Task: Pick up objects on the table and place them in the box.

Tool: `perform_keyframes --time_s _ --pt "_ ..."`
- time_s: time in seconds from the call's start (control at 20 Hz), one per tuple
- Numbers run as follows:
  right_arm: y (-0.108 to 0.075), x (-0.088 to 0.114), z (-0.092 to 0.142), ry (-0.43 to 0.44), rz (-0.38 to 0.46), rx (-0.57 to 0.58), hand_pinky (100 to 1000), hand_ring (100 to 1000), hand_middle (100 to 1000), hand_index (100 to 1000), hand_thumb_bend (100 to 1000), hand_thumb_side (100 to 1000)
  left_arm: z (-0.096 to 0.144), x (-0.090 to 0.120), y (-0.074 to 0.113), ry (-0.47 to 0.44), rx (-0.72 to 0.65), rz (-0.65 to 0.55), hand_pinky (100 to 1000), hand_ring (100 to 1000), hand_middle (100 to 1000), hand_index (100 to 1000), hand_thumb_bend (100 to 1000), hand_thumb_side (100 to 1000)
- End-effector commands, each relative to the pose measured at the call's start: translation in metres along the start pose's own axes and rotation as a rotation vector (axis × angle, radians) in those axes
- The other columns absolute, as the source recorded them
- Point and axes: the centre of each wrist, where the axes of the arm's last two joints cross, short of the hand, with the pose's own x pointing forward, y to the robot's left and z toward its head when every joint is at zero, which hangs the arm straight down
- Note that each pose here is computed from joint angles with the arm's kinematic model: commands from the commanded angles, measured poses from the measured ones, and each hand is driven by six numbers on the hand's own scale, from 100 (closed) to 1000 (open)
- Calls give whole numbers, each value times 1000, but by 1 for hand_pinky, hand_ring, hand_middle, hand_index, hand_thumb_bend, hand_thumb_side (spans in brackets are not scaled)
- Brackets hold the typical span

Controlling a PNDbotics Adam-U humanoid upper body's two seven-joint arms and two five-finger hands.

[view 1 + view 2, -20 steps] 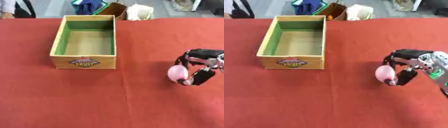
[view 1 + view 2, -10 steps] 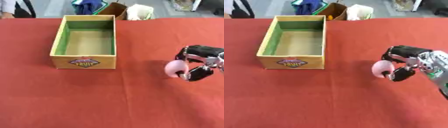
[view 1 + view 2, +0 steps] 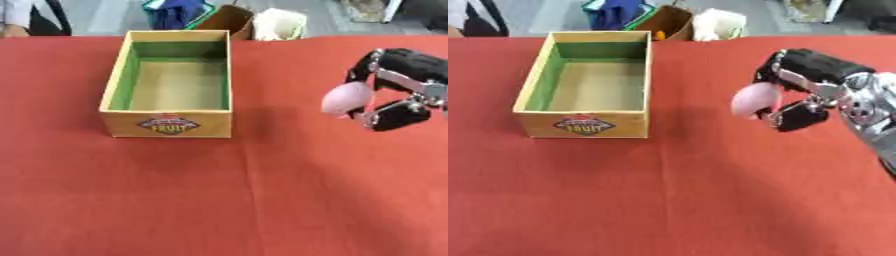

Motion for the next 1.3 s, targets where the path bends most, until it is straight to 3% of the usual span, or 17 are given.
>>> perform_keyframes --time_s 0.05,0.4,0.8,1.05,1.3 --pt "-25 5 0 -8 25 -82 541 647 438 486 100 100 -4 6 -2 -26 -19 10 553 516 441 596 100 648" --pt "-59 33 -30 -87 -33 -200 521 614 423 479 100 100 -1 6 -2 -12 -30 14 553 516 440 595 100 649" --pt "-78 64 -75 -155 -104 -253 504 536 416 478 100 100 2 5 -2 4 -39 19 553 516 440 595 100 649" --pt "-72 79 -108 -115 -133 -251 488 523 415 482 100 104 4 5 -3 14 -45 27 554 516 440 595 100 649" --pt "-51 92 -146 -48 -132 -254 515 518 414 482 100 124 5 5 -5 21 -54 37 554 516 440 595 100 648"
